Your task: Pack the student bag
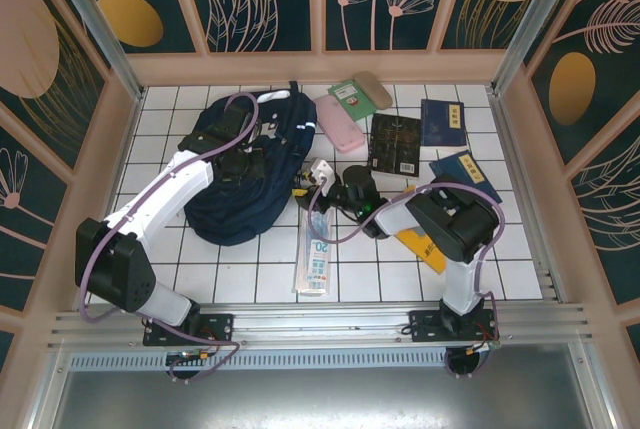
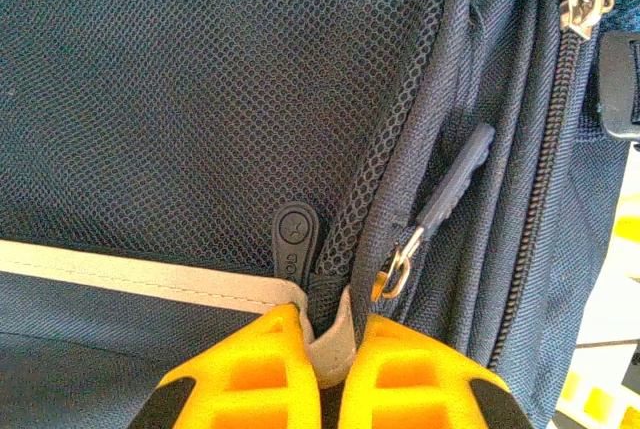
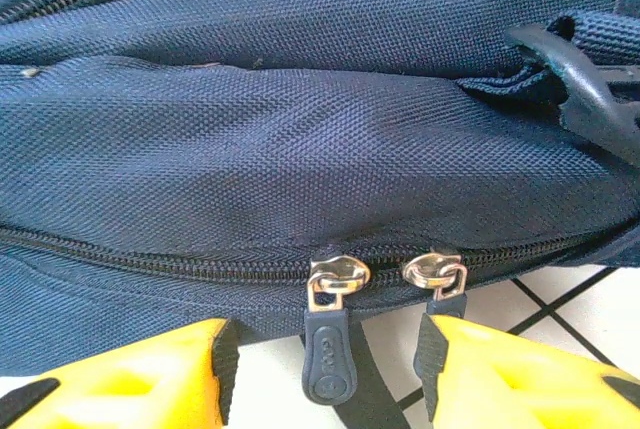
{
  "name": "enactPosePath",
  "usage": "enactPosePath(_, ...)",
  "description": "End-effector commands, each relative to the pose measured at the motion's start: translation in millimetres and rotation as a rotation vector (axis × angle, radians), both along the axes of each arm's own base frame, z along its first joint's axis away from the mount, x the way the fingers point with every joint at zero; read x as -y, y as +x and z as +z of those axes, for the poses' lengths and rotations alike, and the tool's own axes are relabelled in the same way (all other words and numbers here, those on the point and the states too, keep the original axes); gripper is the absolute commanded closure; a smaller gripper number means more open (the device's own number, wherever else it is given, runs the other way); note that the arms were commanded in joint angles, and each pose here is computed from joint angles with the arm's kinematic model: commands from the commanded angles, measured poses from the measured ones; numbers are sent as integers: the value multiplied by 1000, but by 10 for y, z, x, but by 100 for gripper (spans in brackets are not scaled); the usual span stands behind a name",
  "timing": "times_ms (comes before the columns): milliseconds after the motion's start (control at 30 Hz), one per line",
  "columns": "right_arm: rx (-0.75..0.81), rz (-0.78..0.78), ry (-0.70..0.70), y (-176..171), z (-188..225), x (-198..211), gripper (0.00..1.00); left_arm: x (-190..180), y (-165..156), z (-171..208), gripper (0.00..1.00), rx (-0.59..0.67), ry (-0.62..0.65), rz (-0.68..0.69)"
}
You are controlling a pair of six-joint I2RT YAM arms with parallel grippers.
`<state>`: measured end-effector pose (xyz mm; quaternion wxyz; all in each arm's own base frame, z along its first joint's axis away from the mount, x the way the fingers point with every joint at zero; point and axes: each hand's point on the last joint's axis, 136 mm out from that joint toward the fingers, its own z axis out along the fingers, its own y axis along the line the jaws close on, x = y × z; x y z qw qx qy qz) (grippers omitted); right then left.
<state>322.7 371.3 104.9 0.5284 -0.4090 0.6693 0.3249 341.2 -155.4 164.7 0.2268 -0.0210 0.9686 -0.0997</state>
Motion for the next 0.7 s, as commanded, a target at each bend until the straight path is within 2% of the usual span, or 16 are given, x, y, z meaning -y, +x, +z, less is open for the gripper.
enactPosePath(0, -20, 2, 9, 53, -23, -80, 50, 137, 119, 320, 100, 112, -88, -19)
enactPosePath(100, -35, -11, -5, 80, -101, -79, 54, 141, 129, 339, 100, 114, -91, -17)
enactPosePath(200, -50, -4, -16, 75, -164, -84, 62, 141, 134, 343, 100, 114, -92, -17)
enactPosePath(433, -47, 18, -21, 23, -118, -80, 100, 120, 146, 308, 100, 110, -77, -5)
enactPosePath(667, -39, 14, -56, -53, 8, -6, 100, 179, 203, 267, 100, 94, -103, 8)
